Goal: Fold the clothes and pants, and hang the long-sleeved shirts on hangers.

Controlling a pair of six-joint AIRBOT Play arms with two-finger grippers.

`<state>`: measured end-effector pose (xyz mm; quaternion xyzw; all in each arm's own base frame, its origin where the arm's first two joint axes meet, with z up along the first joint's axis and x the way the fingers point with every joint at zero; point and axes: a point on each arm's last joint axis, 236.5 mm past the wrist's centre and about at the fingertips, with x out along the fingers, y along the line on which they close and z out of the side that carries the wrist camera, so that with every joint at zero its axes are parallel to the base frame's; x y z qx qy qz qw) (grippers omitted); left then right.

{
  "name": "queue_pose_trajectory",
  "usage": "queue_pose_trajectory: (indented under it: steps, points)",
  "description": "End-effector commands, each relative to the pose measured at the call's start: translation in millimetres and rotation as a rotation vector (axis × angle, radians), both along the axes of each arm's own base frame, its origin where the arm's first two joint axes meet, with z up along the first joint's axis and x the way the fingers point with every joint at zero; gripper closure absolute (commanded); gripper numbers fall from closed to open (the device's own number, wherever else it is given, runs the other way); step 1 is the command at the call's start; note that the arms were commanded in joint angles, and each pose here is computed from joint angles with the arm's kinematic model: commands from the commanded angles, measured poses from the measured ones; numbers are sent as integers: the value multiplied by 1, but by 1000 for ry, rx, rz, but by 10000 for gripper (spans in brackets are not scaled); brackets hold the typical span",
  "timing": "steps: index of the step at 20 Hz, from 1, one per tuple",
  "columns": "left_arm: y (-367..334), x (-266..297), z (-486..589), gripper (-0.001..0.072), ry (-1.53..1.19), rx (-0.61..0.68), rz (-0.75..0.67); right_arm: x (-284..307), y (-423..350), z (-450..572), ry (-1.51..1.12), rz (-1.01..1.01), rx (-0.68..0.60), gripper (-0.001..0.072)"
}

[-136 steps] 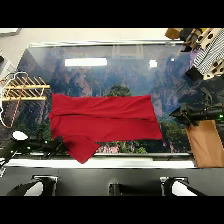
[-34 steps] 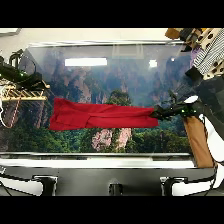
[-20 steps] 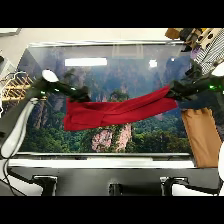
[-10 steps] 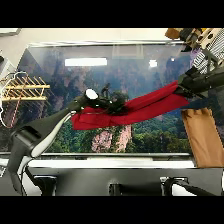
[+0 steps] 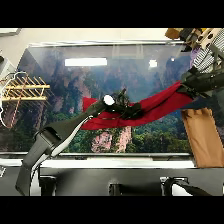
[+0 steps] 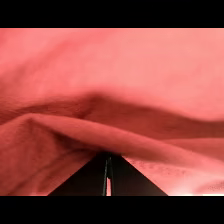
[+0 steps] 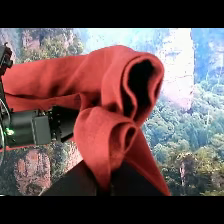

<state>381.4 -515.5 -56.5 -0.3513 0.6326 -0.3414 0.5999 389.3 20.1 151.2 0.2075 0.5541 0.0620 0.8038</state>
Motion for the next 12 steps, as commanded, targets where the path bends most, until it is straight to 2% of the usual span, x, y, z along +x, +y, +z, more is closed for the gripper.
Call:
queue_pose_trajectory:
  steps: [1,4,6,9,12]
  points:
    - [28,-1,17,696,27,12,-82,2,1,1,-17,16,-5,684]
    - [106,21,50,697,-85,157,-145,4,17,9,-40,50,58,684]
    - [173,40,88,696,-175,269,-130,7,38,18,-71,80,119,684]
    - [275,63,152,695,-304,417,-15,11,96,24,-119,182,136,684]
    - [369,56,206,694,-348,520,115,15,168,25,-147,224,196,684]
